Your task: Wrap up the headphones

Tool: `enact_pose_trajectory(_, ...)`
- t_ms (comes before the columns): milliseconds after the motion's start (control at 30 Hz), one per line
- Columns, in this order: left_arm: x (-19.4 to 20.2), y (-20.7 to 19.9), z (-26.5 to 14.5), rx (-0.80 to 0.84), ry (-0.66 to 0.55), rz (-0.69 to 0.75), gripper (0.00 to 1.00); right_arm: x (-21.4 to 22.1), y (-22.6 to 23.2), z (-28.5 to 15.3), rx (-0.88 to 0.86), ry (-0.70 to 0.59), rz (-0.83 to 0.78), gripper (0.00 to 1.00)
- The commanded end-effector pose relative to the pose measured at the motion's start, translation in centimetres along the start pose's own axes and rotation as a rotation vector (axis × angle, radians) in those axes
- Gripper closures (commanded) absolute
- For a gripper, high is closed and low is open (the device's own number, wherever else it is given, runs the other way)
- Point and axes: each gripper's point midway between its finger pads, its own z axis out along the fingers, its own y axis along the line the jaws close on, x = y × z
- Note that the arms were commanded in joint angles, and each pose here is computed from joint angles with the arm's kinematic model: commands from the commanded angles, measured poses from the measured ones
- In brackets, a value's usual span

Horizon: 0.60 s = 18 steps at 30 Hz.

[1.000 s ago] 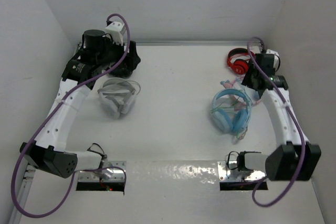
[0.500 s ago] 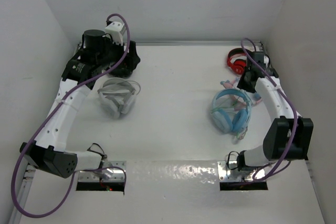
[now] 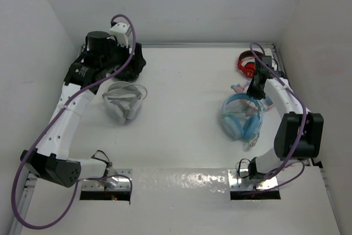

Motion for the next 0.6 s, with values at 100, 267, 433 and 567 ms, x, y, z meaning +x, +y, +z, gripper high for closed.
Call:
enact_pose_trajectory(100,-1.3,0.3,-1.3,-0.016,-0.059,0.016,0.17,-0.5,-1.8,-0.3,0.114,-0.021,0.068,0.99)
enact_pose_trajectory(267,-1.2,0.4,-1.1,-0.014,-0.055,0.016,0.17,0.4,-6.0,-1.0,0.319,-0.063,0.08,1.0)
enact_pose_trajectory(433,-1.0,0.5,-1.1,-0.019,-0.051,0.022,0.17,0.9,-7.4,-2.3,0.364,-0.118,0.159,1.0)
enact_pose_trajectory(567,-0.9,0.5,-1.1,-0.021,-0.048,0.023,0.17,1.4,-8.1,-2.7,0.374,-0.149,0.183,0.98)
